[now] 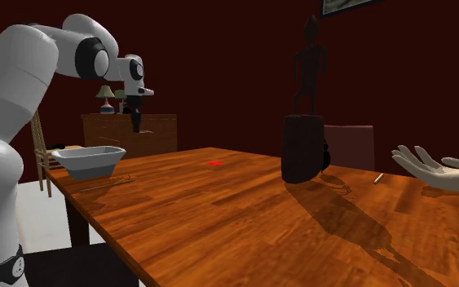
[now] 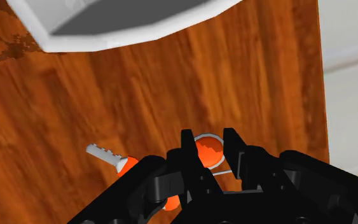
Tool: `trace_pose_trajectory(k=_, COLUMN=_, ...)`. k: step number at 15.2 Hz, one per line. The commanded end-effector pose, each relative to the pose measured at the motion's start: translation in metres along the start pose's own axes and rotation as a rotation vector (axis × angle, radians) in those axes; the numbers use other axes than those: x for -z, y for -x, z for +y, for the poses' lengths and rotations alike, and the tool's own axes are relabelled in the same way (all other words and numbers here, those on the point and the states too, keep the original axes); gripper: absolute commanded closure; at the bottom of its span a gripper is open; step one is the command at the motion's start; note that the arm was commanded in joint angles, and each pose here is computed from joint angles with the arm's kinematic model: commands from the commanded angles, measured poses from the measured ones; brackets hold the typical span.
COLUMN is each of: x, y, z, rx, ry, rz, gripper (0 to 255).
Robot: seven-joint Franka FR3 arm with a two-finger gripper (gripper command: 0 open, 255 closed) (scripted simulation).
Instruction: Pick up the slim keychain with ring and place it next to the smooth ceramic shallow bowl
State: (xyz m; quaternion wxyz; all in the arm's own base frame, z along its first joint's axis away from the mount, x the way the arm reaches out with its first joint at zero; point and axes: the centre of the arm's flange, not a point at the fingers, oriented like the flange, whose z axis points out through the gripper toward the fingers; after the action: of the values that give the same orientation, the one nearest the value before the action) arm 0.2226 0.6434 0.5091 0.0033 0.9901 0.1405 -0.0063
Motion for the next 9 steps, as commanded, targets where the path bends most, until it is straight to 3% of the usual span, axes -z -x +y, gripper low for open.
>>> trace_pose_trajectory(k=1, x=-0.001, y=0.011, z=-0.022, rx=-0.001, ry=0.000, rz=0.000, gripper=255)
trace_pose_trajectory(k=2, x=-0.001, y=0.022, z=-0.040, rx=-0.001, ry=0.000, rz=0.000, gripper=255)
trace_pose_trajectory(k=9, x=-0.038, y=0.022, z=-0.041, rx=-0.001, ry=0.000, rz=0.000, gripper=255)
